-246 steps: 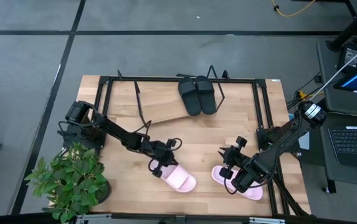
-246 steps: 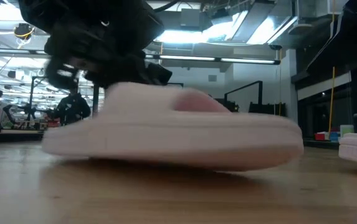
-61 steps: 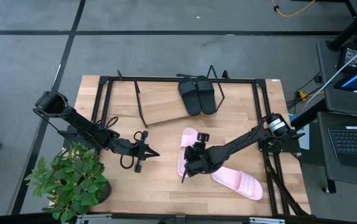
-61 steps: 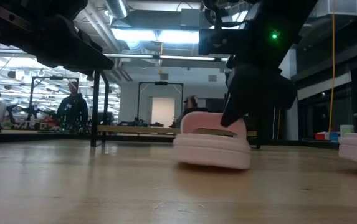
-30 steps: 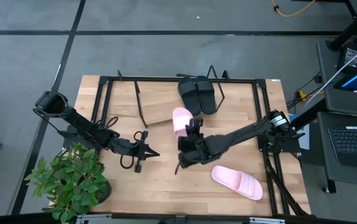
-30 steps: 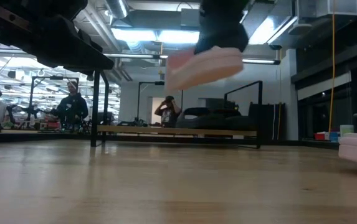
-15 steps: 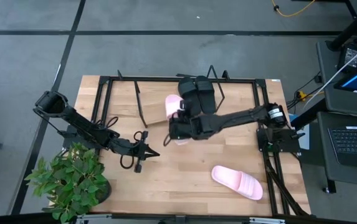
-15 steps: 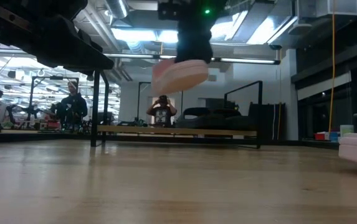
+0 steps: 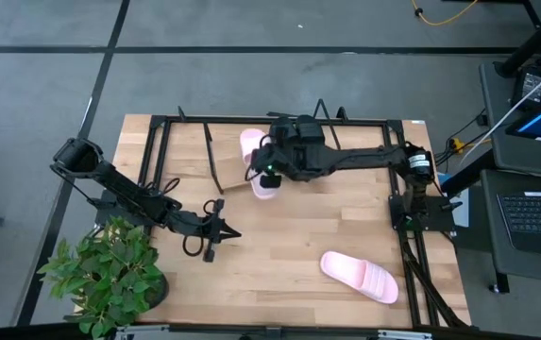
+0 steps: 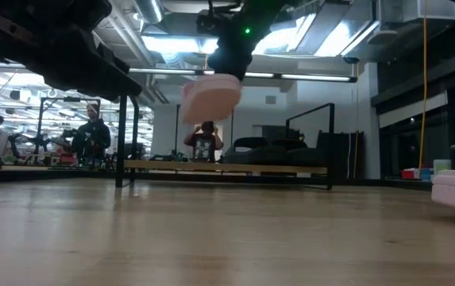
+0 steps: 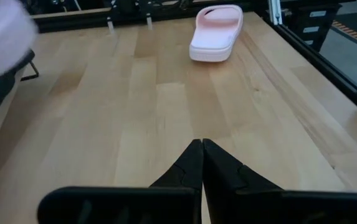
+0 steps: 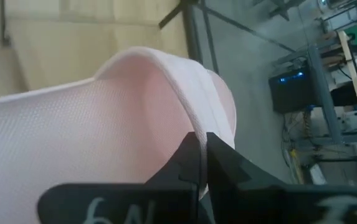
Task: Pick and place slides into the shelf
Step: Put the left pink slipper on the shelf
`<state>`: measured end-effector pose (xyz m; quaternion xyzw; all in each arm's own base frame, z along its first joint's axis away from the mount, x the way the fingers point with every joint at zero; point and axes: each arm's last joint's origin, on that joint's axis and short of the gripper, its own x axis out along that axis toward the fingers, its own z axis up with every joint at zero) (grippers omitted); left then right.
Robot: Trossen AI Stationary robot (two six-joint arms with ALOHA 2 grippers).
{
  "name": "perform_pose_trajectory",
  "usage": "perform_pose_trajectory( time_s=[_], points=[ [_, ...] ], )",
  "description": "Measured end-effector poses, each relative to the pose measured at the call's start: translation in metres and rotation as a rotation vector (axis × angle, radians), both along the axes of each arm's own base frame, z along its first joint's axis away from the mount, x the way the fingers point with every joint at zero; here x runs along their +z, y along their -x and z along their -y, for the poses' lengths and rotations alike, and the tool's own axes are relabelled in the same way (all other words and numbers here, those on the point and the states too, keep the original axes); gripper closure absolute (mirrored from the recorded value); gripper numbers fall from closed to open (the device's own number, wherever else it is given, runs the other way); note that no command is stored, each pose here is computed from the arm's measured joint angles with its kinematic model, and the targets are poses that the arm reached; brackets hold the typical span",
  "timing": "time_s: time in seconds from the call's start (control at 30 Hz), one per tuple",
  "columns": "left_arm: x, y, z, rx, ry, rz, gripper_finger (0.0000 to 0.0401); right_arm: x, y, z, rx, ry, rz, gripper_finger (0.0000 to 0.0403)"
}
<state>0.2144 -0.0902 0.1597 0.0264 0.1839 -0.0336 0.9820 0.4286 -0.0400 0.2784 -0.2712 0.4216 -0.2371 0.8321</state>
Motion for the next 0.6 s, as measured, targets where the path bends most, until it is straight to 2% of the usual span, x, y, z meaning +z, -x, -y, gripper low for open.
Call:
perform_pose_trajectory(
  time_s=[0.23,0.6],
  points=[
    [-0.003,0.001,-0.001,0.009,0.003,-0.037,0.0401,-0.017,0.001,0.023,-0.038,-0.009,0.039,0.039],
    [-0.004,0.001,-0.002,0.053,-0.017,-0.032,0.0401,-0.042,0.008,0.035,-0.055,-0.01,0.058,0.0391]
  ],
)
